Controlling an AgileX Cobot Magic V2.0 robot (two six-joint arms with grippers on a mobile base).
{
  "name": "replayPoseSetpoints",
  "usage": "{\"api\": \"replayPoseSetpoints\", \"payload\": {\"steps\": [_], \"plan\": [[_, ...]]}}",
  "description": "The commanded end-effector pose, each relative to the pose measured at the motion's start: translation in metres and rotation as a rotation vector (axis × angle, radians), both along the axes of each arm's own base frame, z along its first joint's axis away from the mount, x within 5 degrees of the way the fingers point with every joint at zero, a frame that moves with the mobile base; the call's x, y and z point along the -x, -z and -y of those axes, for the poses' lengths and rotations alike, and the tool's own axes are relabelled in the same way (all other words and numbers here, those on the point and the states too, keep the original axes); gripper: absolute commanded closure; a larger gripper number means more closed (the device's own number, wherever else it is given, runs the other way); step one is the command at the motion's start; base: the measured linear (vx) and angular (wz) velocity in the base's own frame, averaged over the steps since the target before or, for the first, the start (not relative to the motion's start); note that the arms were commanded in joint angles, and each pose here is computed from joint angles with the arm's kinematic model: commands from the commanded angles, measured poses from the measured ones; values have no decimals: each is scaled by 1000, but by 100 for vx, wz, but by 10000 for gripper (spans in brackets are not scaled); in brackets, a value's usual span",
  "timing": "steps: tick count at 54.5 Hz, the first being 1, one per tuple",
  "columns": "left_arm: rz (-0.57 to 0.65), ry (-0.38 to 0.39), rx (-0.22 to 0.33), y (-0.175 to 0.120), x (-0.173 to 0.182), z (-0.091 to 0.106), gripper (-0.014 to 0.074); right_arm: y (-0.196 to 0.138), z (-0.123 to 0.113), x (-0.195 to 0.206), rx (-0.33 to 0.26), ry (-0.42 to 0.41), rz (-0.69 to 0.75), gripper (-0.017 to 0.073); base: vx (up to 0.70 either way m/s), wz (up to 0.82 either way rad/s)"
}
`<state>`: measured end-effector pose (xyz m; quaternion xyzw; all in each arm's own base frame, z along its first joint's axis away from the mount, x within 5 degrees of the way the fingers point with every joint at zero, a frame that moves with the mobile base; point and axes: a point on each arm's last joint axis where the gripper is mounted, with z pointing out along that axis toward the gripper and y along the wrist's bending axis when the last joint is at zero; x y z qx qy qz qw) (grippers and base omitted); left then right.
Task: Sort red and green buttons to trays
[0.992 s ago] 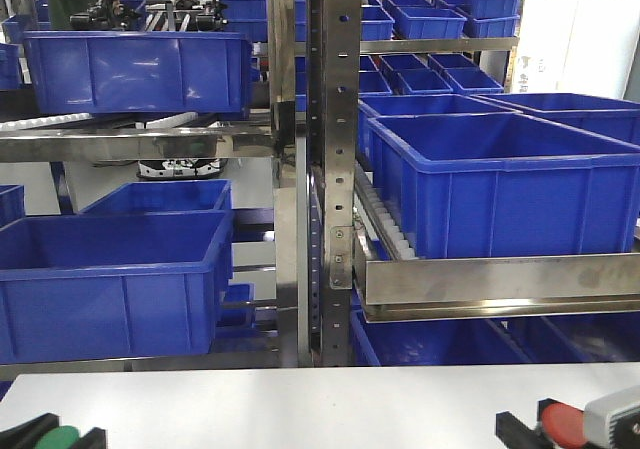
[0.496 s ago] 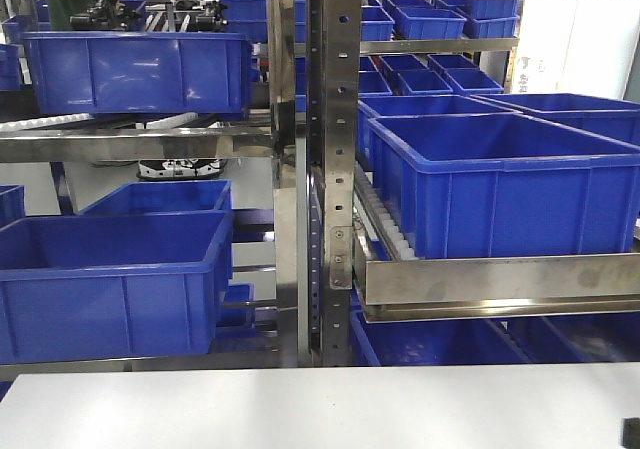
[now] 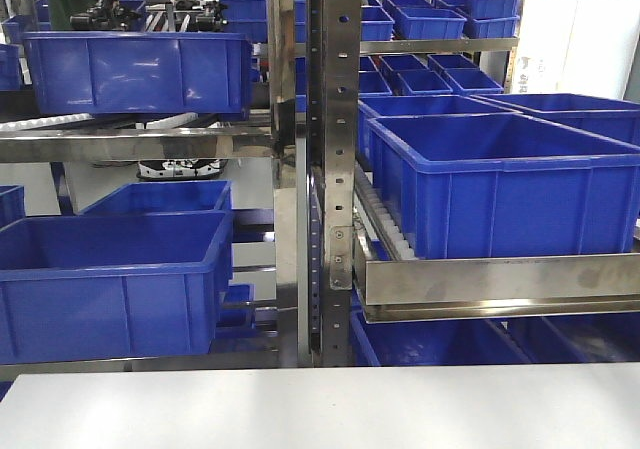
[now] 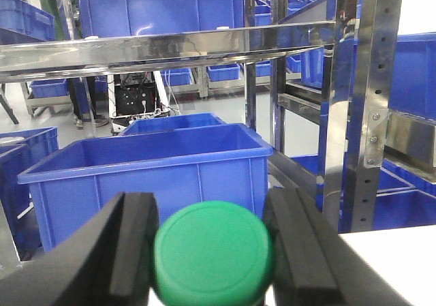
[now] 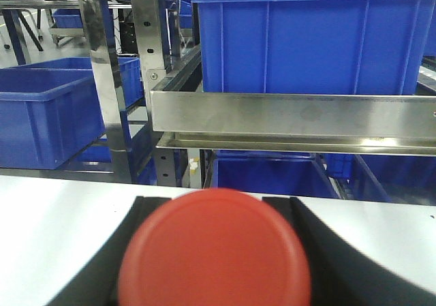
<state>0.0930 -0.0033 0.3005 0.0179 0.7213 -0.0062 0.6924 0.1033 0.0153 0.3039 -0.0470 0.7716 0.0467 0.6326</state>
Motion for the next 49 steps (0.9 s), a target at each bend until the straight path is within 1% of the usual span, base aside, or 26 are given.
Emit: {"api": "replayPoseSetpoints", "payload": {"steps": [1,29,38,49], "plan": [[84,42,13,-17,1,4,591,-18,-2,0,-9,-22,104,559,0,0],[84,42,13,-17,1,4,591,-18,-2,0,-9,-23,106,559,0,3],[83,42,13,-17,1,4,591,-18,-2,0,-9,-23,106,559,-7,37],[83,42,13,-17,1,4,591,-18,-2,0,-9,-23,106,559,-11,64]]}}
